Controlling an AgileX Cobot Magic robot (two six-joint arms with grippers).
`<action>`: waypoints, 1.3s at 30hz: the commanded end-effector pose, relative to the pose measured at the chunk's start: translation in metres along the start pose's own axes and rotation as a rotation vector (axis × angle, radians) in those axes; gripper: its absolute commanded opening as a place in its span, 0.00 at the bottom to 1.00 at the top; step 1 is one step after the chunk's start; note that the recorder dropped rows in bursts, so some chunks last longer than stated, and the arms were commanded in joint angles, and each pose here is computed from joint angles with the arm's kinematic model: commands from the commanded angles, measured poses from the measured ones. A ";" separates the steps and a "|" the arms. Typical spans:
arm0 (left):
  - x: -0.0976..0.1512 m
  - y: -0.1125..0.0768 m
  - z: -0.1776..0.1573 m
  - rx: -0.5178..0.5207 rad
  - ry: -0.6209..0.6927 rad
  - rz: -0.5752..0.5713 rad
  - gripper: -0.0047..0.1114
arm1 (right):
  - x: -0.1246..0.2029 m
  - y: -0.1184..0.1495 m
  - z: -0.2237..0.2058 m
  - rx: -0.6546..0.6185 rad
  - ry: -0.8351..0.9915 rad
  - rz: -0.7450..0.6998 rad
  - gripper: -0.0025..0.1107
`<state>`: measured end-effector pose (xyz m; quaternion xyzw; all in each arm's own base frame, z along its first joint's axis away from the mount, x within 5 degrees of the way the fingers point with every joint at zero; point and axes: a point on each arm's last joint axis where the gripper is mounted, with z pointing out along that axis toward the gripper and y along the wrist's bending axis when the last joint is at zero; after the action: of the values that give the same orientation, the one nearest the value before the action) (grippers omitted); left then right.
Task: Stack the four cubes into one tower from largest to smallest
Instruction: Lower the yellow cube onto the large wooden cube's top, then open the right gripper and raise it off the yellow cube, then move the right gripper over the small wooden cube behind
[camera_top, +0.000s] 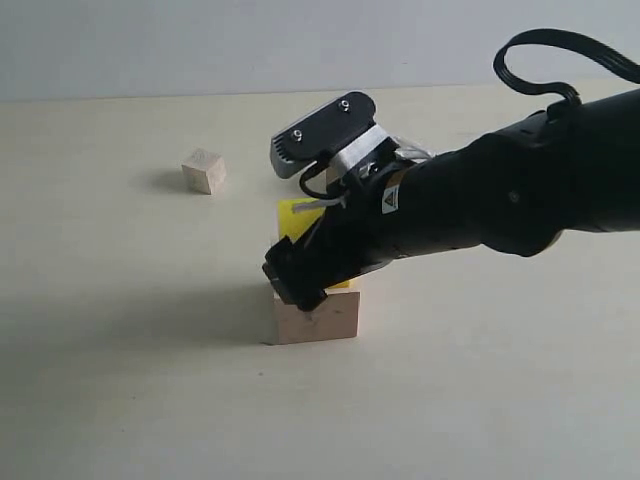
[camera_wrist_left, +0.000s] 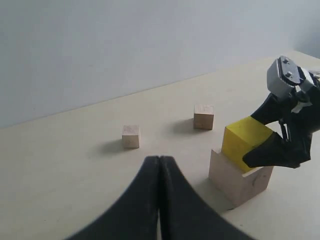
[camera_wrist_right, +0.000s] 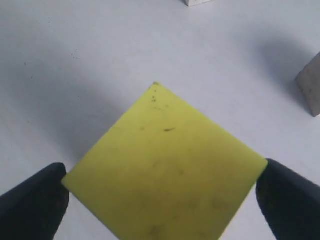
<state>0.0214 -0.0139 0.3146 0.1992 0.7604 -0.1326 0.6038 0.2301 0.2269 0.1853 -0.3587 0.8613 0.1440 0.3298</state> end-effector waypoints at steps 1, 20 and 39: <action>0.001 0.000 0.001 0.001 -0.008 -0.003 0.04 | -0.006 0.000 -0.011 0.000 -0.037 -0.018 0.87; 0.004 0.000 0.006 -0.003 -0.033 -0.004 0.04 | -0.056 -0.036 -0.080 0.043 -0.065 0.081 0.87; 0.008 0.000 0.009 -0.002 -0.020 -0.005 0.04 | -0.091 -0.121 -0.047 0.123 0.140 0.175 0.86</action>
<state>0.0274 -0.0164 0.3043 0.1975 0.7600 -0.1325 0.6049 0.3281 0.1644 0.2873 -0.2599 0.9170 0.1057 0.2835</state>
